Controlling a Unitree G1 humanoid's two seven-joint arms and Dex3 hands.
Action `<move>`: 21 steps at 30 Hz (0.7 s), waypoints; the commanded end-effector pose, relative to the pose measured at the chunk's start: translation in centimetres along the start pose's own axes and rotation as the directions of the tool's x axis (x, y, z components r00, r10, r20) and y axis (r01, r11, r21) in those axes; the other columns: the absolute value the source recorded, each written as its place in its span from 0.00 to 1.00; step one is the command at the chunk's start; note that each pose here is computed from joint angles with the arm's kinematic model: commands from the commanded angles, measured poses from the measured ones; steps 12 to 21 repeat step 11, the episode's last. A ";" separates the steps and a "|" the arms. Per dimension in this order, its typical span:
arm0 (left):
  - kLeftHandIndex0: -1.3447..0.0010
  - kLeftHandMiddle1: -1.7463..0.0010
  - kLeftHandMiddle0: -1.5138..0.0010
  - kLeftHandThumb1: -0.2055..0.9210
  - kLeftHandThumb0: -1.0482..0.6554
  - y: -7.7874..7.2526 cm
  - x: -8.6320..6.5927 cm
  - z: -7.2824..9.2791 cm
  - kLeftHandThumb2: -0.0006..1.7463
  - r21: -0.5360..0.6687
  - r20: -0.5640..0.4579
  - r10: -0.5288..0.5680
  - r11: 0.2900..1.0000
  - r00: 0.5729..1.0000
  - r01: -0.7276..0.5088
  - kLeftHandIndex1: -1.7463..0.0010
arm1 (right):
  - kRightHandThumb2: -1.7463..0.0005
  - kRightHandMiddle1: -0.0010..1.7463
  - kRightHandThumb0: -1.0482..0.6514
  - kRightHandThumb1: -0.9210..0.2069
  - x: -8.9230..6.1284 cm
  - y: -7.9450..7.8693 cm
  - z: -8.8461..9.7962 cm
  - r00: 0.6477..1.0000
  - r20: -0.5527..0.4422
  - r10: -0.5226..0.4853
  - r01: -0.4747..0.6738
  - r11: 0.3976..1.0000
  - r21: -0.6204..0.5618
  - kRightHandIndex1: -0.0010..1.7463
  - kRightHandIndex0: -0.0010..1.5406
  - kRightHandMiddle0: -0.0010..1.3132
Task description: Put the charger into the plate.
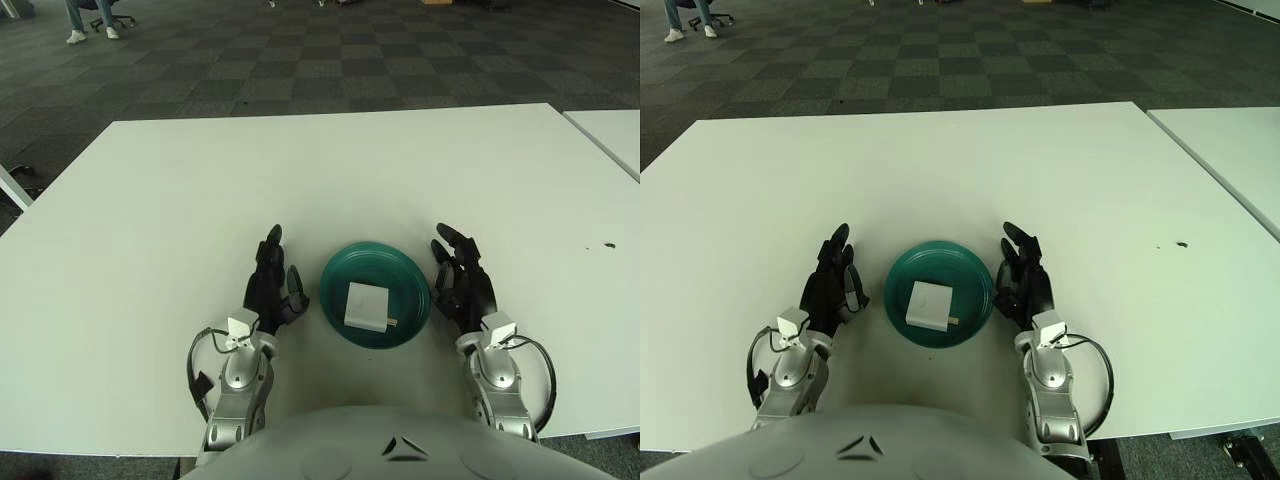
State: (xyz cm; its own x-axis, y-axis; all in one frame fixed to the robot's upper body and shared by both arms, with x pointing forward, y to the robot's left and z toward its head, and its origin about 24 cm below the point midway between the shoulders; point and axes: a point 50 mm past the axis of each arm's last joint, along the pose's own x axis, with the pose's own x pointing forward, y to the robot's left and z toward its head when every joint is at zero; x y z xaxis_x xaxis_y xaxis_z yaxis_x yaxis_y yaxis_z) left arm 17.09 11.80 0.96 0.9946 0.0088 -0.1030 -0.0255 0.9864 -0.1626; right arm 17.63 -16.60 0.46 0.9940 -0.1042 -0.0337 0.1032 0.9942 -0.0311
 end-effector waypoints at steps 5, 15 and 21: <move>1.00 0.99 0.88 1.00 0.00 -0.4 -0.8 -2.0 0.61 -0.015 -0.091 0.006 1.000 0.996 -0.008 0.78 | 0.45 0.31 0.08 0.00 -1.0 -0.6 -1.8 0.994 -0.112 -0.012 0.010 1.000 -0.020 0.00 0.14 0.00; 1.00 0.99 0.86 1.00 0.00 -0.2 -1.0 -2.8 0.61 0.027 -0.108 -0.014 1.000 0.994 0.017 0.77 | 0.45 0.30 0.08 0.00 -1.2 -0.8 -2.0 0.992 -0.120 -0.029 0.021 0.998 -0.064 0.00 0.13 0.00; 1.00 0.99 0.86 1.00 0.00 -0.2 -1.0 -2.8 0.61 0.027 -0.108 -0.014 1.000 0.994 0.017 0.77 | 0.45 0.30 0.08 0.00 -1.2 -0.8 -2.0 0.992 -0.120 -0.029 0.021 0.998 -0.064 0.00 0.13 0.00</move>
